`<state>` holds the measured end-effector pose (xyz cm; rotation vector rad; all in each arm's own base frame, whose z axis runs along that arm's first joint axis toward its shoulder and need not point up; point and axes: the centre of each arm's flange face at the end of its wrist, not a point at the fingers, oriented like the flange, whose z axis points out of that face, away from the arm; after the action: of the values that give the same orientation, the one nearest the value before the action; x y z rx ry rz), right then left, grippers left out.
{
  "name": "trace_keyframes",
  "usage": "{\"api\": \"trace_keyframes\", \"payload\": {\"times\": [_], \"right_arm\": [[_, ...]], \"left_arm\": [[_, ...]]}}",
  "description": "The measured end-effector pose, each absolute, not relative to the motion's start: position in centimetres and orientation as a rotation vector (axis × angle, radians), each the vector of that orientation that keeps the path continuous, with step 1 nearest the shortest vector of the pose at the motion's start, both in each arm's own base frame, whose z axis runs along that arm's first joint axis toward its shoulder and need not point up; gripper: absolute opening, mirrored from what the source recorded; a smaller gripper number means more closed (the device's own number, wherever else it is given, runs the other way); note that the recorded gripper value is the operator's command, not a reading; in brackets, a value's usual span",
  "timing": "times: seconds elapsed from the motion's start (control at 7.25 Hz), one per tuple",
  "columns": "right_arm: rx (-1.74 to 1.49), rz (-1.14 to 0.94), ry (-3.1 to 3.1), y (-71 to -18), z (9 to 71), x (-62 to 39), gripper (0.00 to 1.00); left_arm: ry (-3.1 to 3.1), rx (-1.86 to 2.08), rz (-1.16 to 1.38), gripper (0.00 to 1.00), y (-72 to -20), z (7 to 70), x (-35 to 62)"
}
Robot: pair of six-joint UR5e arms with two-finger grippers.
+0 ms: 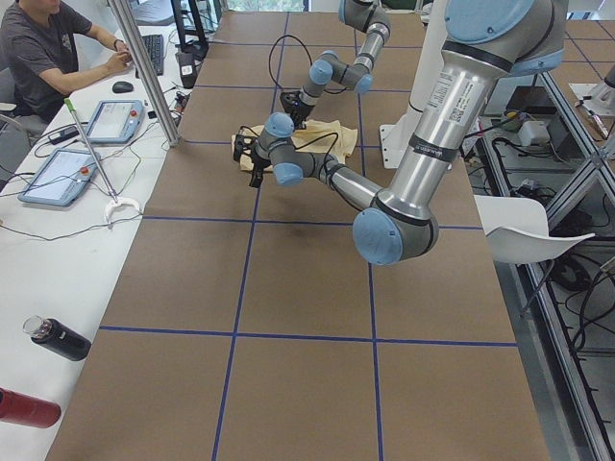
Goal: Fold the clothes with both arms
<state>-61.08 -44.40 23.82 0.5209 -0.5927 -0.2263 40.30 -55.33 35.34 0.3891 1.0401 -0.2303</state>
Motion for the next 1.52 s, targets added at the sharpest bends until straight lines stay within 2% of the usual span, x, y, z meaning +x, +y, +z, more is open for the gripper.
{"api": "trace_keyframes", "payload": {"times": [0.55, 0.69, 0.83, 0.97, 1.1, 1.52], "right_arm": [[0.503, -0.206, -0.577, -45.7, 26.1, -58.8, 0.00], [0.491, -0.203, -0.582, -45.6, 26.8, -57.7, 0.12], [0.467, -0.199, -0.596, -45.6, 27.3, -56.5, 0.36], [0.439, -0.196, -0.607, -45.7, 27.4, -55.6, 0.73], [0.423, -0.193, -0.609, -45.7, 27.6, -55.2, 1.00], [0.421, -0.172, -0.608, -46.8, 27.8, -54.1, 1.00]], "left_arm": [[1.050, 0.383, -0.235, 1.00, -55.2, 34.8, 40.7], [1.055, 0.379, -0.239, 1.00, -55.0, 34.6, 40.9], [1.059, 0.377, -0.240, 1.00, -55.0, 34.5, 41.1], [1.060, 0.376, -0.241, 1.00, -54.9, 34.4, 41.1], [1.060, 0.375, -0.240, 1.00, -54.9, 34.4, 41.2], [1.058, 0.374, -0.240, 1.00, -54.9, 34.5, 41.3]]}}
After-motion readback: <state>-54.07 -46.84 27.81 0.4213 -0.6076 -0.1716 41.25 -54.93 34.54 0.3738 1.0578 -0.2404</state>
